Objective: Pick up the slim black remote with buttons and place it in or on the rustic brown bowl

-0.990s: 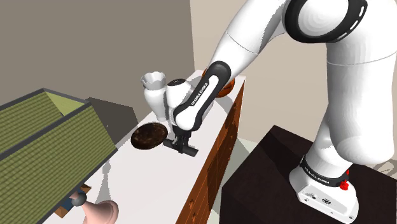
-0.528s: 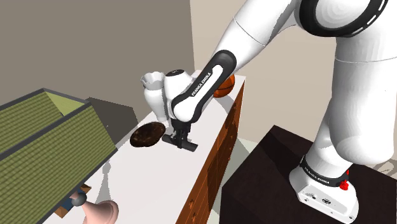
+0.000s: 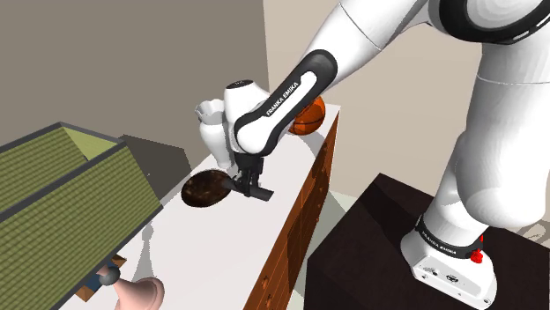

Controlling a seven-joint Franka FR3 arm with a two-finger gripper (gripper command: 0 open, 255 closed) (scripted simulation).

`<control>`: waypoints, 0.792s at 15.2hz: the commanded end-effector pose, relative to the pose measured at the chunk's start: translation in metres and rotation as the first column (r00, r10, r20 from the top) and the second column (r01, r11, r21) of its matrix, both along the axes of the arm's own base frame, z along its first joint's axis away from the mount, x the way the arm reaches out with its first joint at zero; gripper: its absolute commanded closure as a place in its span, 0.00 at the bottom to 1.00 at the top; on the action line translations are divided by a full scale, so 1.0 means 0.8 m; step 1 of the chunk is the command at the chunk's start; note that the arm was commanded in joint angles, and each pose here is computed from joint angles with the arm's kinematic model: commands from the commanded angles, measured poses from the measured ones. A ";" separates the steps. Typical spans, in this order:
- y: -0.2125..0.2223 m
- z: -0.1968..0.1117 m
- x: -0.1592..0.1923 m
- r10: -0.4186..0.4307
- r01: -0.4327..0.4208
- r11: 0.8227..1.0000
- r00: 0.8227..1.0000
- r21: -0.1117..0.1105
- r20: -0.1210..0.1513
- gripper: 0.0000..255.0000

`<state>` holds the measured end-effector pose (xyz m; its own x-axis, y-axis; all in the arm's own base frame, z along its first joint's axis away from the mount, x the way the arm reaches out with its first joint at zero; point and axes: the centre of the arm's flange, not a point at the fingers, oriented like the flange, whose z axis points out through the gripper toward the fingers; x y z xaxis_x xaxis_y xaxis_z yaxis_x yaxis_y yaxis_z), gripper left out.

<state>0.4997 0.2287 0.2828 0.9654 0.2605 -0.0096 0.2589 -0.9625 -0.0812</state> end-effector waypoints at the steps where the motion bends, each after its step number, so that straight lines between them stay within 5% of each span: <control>1: 0.000 0.014 -0.001 0.000 0.000 1.000 1.000 0.000 0.000 1.00; 3: 0.000 0.023 -0.001 0.000 0.000 1.000 1.000 0.000 0.000 1.00; 12: 0.049 0.015 0.139 0.000 0.000 1.000 1.000 0.000 0.000 1.00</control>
<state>0.5972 0.2634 0.2965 0.9654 0.2606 -0.0102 0.2589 -0.9624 -0.0816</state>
